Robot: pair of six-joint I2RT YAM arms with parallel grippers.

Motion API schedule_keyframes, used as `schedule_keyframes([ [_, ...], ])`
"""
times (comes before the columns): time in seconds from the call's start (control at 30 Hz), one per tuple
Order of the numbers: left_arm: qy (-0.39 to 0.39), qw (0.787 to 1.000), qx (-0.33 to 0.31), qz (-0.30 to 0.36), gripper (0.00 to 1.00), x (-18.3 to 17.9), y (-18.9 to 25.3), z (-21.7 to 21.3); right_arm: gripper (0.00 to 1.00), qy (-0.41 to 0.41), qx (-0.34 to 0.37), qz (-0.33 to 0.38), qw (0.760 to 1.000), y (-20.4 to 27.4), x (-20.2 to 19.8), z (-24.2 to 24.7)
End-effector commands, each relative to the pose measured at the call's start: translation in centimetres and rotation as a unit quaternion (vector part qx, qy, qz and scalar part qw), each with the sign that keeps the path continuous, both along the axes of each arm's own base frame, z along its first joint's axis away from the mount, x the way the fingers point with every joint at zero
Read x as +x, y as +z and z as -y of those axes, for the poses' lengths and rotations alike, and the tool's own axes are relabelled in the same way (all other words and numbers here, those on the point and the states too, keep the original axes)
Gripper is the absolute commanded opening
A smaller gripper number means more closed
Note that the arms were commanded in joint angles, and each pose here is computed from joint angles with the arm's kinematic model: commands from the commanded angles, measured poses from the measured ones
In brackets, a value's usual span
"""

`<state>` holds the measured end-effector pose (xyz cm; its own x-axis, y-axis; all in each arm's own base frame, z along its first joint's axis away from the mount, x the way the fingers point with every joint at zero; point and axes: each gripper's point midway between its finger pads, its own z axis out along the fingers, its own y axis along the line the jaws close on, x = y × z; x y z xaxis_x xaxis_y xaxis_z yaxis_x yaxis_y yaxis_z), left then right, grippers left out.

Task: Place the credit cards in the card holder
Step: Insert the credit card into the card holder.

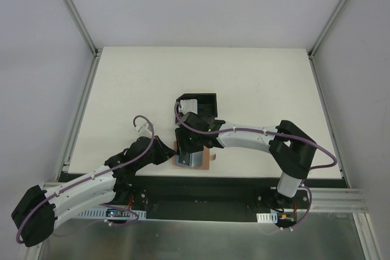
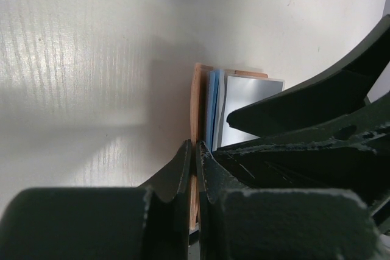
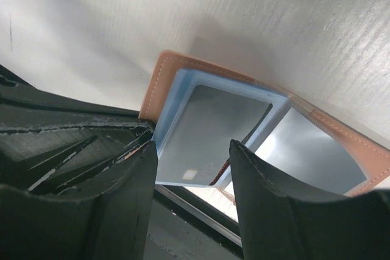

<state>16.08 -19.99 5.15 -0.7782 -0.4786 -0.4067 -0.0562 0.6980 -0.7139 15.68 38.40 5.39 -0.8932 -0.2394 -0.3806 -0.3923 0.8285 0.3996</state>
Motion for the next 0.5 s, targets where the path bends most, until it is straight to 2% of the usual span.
schedule_keyframes([
  [0.0,0.005,1.0,-0.009,0.005,0.0,0.2,0.3,0.0,0.54,-0.002,-0.003,-0.001,1.0,0.1,0.3,-0.8],
  [0.47,0.005,1.0,-0.006,0.007,0.0,0.2,0.2,-0.1,0.45,-0.004,-0.06,0.024,0.998,0.4,0.8,1.3],
])
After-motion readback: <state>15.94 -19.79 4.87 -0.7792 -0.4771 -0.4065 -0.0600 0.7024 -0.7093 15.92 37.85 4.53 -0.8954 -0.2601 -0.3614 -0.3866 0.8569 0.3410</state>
